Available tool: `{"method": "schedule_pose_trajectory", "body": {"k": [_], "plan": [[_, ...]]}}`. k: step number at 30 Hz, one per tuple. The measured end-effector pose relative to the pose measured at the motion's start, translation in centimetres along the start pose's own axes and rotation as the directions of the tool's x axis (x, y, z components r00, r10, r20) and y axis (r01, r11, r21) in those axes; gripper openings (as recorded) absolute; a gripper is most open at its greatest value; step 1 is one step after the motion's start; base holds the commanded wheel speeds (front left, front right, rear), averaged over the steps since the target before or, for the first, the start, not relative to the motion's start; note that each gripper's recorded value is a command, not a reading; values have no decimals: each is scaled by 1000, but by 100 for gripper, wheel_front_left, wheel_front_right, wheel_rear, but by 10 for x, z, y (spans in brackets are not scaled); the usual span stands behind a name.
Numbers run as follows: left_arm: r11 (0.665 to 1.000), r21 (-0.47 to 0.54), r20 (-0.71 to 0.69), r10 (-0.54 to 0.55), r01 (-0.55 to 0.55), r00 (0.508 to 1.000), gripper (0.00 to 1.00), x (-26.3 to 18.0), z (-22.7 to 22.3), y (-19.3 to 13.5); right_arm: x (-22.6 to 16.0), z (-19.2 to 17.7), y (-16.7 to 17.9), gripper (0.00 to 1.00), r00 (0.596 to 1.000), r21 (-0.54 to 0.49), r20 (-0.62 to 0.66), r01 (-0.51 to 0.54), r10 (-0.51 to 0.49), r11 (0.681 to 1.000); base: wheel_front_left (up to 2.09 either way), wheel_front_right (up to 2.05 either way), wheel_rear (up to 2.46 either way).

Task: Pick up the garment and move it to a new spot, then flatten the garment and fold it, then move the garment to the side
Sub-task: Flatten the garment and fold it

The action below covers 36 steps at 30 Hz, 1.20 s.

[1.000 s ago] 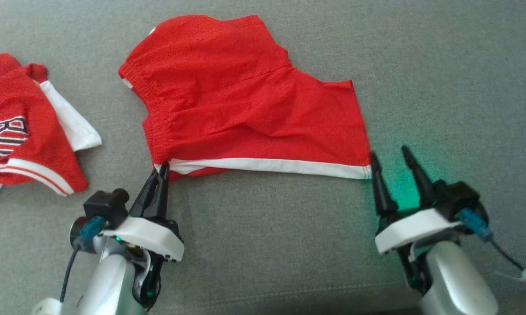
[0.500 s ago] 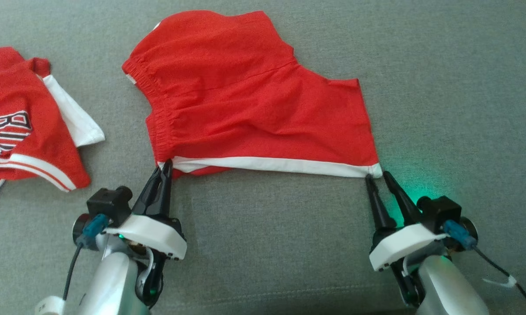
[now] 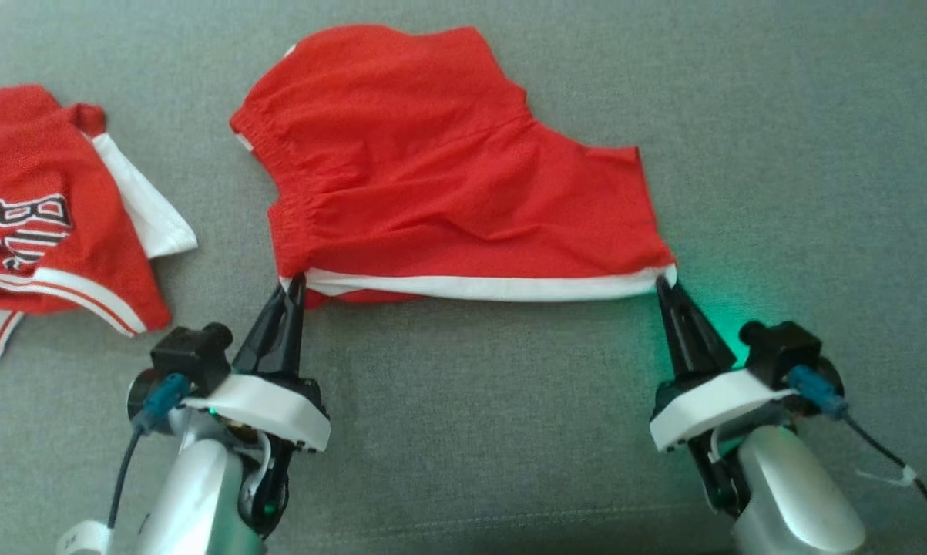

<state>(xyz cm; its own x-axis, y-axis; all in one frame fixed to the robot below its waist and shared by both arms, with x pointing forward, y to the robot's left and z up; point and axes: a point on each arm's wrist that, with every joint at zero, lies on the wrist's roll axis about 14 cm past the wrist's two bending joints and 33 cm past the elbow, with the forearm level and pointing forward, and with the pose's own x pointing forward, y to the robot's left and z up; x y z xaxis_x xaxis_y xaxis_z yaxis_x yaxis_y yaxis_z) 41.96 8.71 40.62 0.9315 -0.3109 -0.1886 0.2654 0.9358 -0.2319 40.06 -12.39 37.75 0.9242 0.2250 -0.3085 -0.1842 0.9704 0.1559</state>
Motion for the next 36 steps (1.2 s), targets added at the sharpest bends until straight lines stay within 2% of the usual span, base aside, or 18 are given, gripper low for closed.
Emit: {"method": "schedule_pose_trajectory", "body": {"k": [5, 6, 8, 12, 17, 21, 23, 26, 33, 36], "plan": [[999, 33, 111, -35, 31, 993, 0, 0, 39, -10, -1, 59, 6, 0, 983, 11, 181, -14, 12, 1000, 0, 0, 0], [996, 76, 167, -67, 55, 984, 0, 1, 62, -15, -5, 89, 6, 0, 963, 10, 268, -17, 13, 1000, 0, 0, 0], [988, 132, 237, -107, 77, 966, 0, 2, 92, -20, -10, 121, 8, 0, 935, -5, 355, -20, 21, 1000, 0, 0, 0], [958, 265, 388, -209, 109, 897, 0, 0, 167, -36, -24, 193, 15, 0, 848, -53, 527, -36, 59, 998, 0, 0, 0], [917, 372, 500, -326, 141, 802, 0, -9, 243, -64, -57, 281, 17, 0, 709, -141, 695, -28, 119, 990, 0, 0, 0], [898, 414, 532, -371, 148, 761, 0, -5, 295, -81, -72, 341, 28, 0, 623, -205, 762, -29, 178, 978, 0, 0, 0], [895, 424, 536, -372, 139, 758, 0, 4, 316, -82, -70, 363, 31, 0, 599, -225, 777, -26, 196, 974, 0, 0, 0], [898, 420, 528, -359, 132, 770, 0, 18, 327, -78, -60, 377, 32, 0, 597, -237, 775, -26, 205, 971, 0, 0, 0], [912, 401, 424, -274, 92, 863, 0, 85, 290, -36, 21, 376, 15, 0, 691, -238, 703, 5, 169, 971, 0, 0, 0], [917, 395, 471, -257, 59, 844, 0, 108, 296, -23, 50, 387, 7, 0, 679, -247, 717, 36, 158, 968, 0, 0, 0]]}}
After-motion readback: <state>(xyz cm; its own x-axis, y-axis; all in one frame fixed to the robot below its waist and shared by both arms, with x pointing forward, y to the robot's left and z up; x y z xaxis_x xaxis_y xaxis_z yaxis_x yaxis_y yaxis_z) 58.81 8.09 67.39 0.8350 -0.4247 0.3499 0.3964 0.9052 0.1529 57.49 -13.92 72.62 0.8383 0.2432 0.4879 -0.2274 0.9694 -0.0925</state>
